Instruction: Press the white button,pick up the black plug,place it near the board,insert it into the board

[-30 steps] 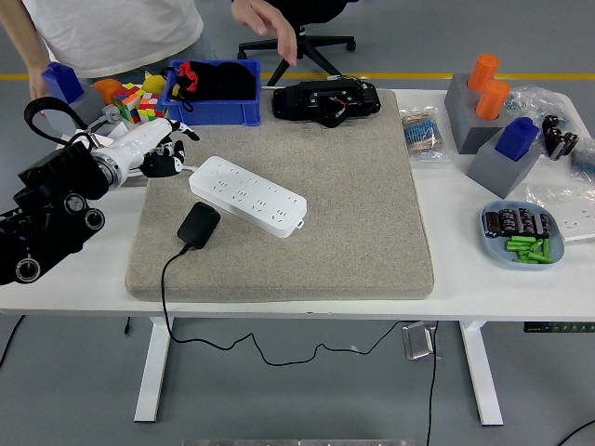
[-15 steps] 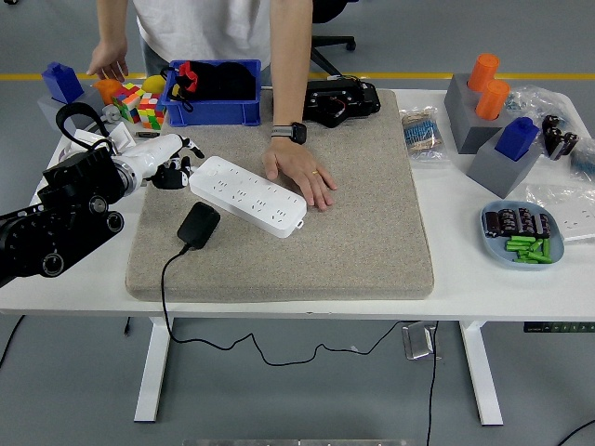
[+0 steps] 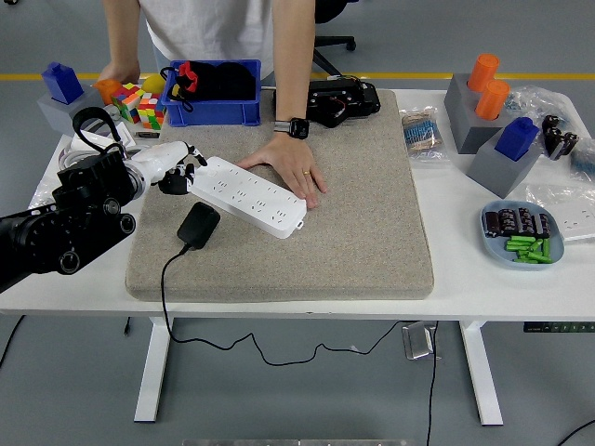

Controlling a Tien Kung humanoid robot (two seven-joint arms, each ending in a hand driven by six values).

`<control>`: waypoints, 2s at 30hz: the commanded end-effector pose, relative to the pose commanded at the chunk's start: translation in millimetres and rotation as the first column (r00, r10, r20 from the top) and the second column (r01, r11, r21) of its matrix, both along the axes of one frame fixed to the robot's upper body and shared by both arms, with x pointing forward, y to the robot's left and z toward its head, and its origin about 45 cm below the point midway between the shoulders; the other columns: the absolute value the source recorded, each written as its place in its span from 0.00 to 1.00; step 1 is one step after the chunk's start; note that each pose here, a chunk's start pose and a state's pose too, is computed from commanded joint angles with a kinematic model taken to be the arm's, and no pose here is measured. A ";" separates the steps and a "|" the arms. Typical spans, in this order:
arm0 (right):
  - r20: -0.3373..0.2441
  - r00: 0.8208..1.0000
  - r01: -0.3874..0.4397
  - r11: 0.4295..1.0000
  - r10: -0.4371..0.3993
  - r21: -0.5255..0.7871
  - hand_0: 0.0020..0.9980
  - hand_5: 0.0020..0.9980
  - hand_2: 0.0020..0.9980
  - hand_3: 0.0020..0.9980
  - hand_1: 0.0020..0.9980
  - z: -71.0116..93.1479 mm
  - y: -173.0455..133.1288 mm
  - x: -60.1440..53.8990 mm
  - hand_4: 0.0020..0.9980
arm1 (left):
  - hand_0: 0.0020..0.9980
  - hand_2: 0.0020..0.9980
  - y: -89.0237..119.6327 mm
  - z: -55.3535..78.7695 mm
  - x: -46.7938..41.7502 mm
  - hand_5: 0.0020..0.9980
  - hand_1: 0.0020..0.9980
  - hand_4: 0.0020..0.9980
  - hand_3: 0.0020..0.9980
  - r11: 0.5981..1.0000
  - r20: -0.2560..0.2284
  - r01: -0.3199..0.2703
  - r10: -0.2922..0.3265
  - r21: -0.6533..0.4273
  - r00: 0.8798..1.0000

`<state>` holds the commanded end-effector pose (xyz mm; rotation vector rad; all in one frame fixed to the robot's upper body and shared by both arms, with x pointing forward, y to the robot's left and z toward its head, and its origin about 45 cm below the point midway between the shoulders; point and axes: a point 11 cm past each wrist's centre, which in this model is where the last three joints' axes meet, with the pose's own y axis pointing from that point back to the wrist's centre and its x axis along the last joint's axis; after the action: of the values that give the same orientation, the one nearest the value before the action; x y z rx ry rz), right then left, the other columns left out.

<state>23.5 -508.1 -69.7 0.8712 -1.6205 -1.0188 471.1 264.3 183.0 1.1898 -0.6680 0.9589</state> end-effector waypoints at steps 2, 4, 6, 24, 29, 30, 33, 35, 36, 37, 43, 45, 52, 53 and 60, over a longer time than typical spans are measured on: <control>-0.001 1.000 -0.002 1.000 0.002 0.000 0.81 0.49 0.72 0.67 0.72 0.1 -0.2 0.2 0.73 | 0.00 0.05 -2.5 -2.2 -0.3 0.00 0.00 0.00 0.74 1.000 -0.003 0.006 -0.006 0.009 1.000; -0.002 1.000 -0.004 1.000 0.004 -0.001 0.81 0.49 0.72 0.67 0.72 0.1 -0.3 0.2 0.73 | 0.00 0.05 -4.0 -4.1 -0.3 0.00 0.00 0.00 0.74 1.000 -0.006 0.010 -0.010 0.020 1.000; -0.003 1.000 -0.006 1.000 0.006 0.000 0.81 0.49 0.72 0.67 0.72 0.1 -0.1 0.4 0.73 | 0.00 0.05 -4.9 -6.3 0.1 0.00 0.00 0.00 0.74 0.999 -0.007 0.012 -0.012 0.033 1.000; -0.008 1.000 -0.012 1.000 0.012 0.000 0.81 0.49 0.72 0.67 0.72 0.1 -0.2 -0.5 0.73 | 0.00 0.05 -5.1 -16.1 0.5 0.00 0.00 0.00 0.74 0.995 -0.026 0.013 -0.010 0.098 1.000; -0.007 1.000 -0.014 1.000 0.014 0.001 0.81 0.49 0.72 0.67 0.72 0.0 0.2 0.2 0.73 | 0.00 0.05 -5.5 -16.9 0.8 0.00 0.00 0.00 0.74 0.995 -0.028 0.014 -0.011 0.102 1.000; -0.007 1.000 -0.014 1.000 0.014 0.001 0.81 0.49 0.72 0.67 0.72 -0.1 0.4 -0.1 0.73 | 0.00 0.05 -5.8 -17.6 0.4 0.00 0.00 0.00 0.74 0.995 -0.030 0.015 -0.012 0.103 0.999; -0.009 1.000 -0.013 1.000 0.013 0.001 0.81 0.49 0.72 0.67 0.72 -0.3 0.5 -1.2 0.73 | 0.00 0.05 -6.8 -19.7 -0.9 0.00 0.00 0.00 0.74 0.994 -0.036 0.022 -0.018 0.111 0.999; -0.011 1.000 -0.013 1.000 0.013 0.001 0.81 0.49 0.72 0.67 0.72 -0.5 0.6 -2.2 0.73 | 0.00 0.05 -7.3 -21.8 -1.8 0.00 0.00 0.00 0.74 0.993 -0.041 0.026 -0.021 0.117 0.999; -0.011 1.000 -0.013 1.000 0.013 0.001 0.81 0.49 0.72 0.67 0.72 -0.5 0.6 -2.0 0.73 | 0.00 0.05 -7.5 -22.3 -2.0 0.00 0.00 0.00 0.74 0.992 -0.042 0.027 -0.023 0.120 0.999; -0.011 1.000 -0.013 1.000 0.013 0.002 0.81 0.49 0.72 0.67 0.72 -0.5 0.7 -1.8 0.73 | 0.00 0.05 -8.0 -22.7 -2.1 0.00 0.00 0.00 0.74 0.992 -0.042 0.030 -0.025 0.124 0.999; -0.008 1.000 -0.011 1.000 0.011 0.002 0.81 0.49 0.72 0.67 0.72 -0.6 1.1 -1.3 0.73 | 0.00 0.05 -11.0 -22.0 -1.8 0.00 0.00 0.00 0.74 0.991 -0.040 0.041 -0.036 0.127 0.999; -0.007 1.000 -0.011 1.000 0.011 0.002 0.81 0.49 0.72 0.67 0.72 -0.6 1.1 -1.0 0.73 | 0.00 0.05 -11.7 -20.4 -1.3 0.00 0.00 0.00 0.74 0.991 -0.036 0.043 -0.039 0.124 0.999; -0.011 1.000 -0.008 1.000 0.008 0.003 0.81 0.49 0.72 0.67 0.72 -1.1 1.6 -3.3 0.73 | 0.00 0.05 -14.1 -3.9 3.5 0.00 0.00 0.00 0.74 0.996 0.013 0.042 -0.043 0.078 0.999; -0.012 1.000 -0.008 1.000 0.009 0.004 0.81 0.49 0.72 0.67 0.72 -1.1 1.7 -3.5 0.73 | 0.00 0.05 -14.3 -0.3 4.4 0.00 0.00 0.00 0.74 0.997 0.024 0.041 -0.043 0.069 0.999; -0.013 1.000 -0.007 1.000 0.007 0.004 0.81 0.49 0.72 0.67 0.72 -1.3 1.9 -4.9 0.73 | 0.00 0.07 -11.2 20.9 5.4 0.00 0.00 0.00 0.73 0.999 0.100 0.038 -0.038 -0.001 0.994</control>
<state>18.6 -506.2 -71.0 0.8705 -1.6037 -1.0205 476.5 253.1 204.0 1.1288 -0.7662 0.9919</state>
